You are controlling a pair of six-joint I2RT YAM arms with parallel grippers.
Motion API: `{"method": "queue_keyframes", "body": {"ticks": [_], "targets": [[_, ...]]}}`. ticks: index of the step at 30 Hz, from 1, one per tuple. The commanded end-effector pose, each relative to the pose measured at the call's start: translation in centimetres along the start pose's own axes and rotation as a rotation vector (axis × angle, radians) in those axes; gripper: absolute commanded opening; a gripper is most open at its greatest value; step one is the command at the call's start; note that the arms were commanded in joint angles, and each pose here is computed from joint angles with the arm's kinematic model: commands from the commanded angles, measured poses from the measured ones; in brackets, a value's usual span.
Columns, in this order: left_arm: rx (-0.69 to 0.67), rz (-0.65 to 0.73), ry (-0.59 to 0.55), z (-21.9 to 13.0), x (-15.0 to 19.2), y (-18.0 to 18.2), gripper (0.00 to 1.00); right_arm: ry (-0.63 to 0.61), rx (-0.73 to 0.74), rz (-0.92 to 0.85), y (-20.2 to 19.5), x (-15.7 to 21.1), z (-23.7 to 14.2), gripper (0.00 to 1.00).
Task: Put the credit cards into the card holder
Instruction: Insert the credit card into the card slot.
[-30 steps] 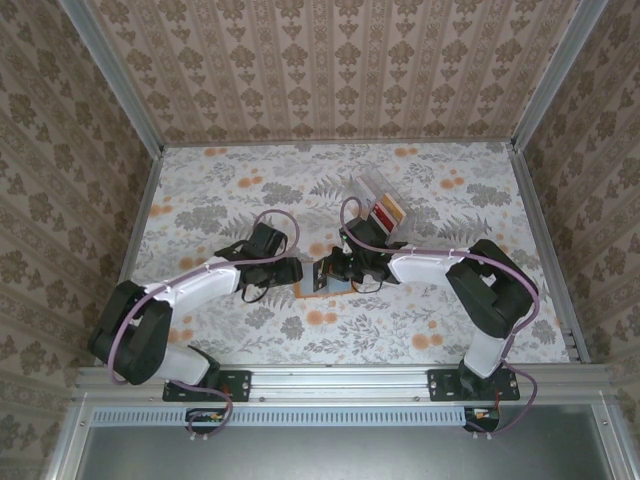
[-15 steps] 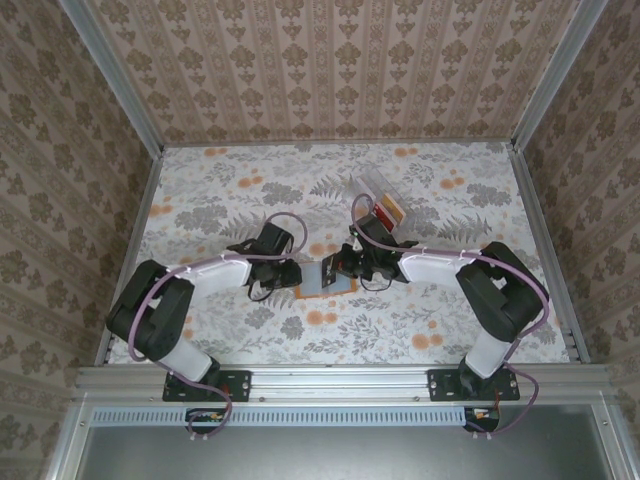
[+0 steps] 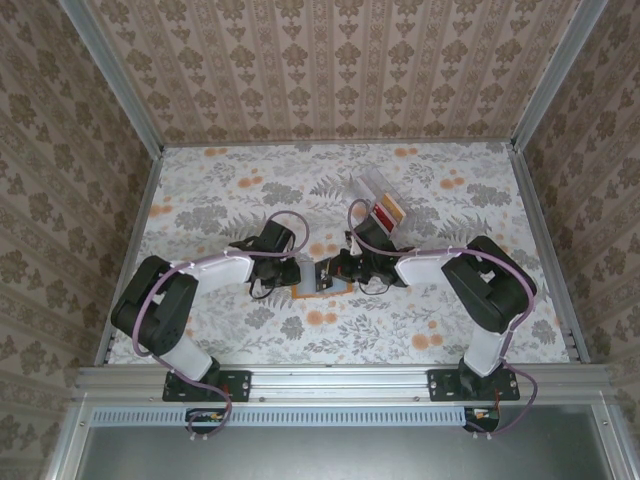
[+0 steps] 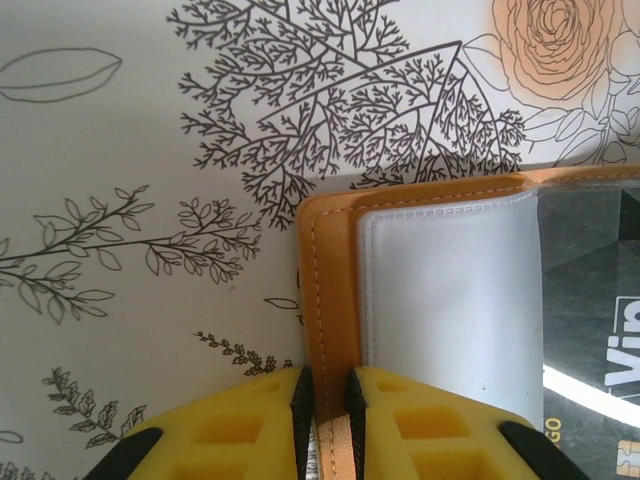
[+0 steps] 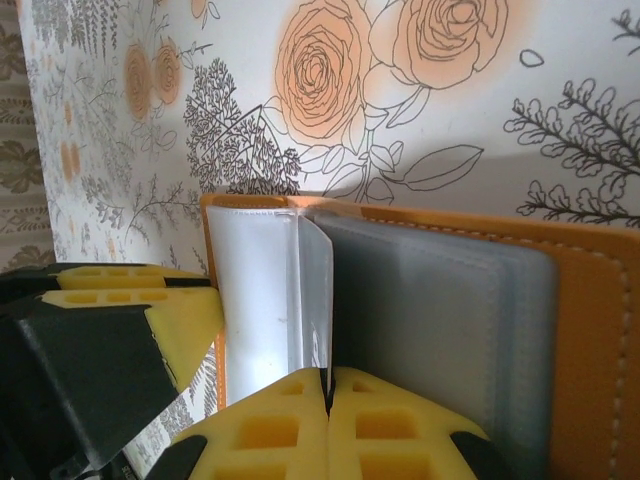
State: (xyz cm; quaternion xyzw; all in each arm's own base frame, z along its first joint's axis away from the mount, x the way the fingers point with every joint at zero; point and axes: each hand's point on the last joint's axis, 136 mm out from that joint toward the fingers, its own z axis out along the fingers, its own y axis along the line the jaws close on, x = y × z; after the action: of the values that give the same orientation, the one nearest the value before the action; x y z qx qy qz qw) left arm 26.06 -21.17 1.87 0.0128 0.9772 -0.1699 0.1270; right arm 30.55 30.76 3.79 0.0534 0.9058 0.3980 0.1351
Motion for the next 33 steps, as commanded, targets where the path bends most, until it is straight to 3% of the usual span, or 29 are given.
{"method": "queue_keyframes", "body": {"ticks": [1,22,33], "targets": [[-0.041,0.02,0.024,0.6,0.4,0.8,0.21,0.036,-0.024,0.019,-0.5,1.3,0.3,0.0],[-0.082,0.009,-0.001,-0.7,0.2,1.6,0.25,0.012,-0.177,0.035,2.3,0.4,0.7,0.0],[-0.121,-0.004,0.013,-0.5,0.6,2.5,0.22,0.026,-0.117,0.053,0.4,0.6,2.3,0.0]]}}
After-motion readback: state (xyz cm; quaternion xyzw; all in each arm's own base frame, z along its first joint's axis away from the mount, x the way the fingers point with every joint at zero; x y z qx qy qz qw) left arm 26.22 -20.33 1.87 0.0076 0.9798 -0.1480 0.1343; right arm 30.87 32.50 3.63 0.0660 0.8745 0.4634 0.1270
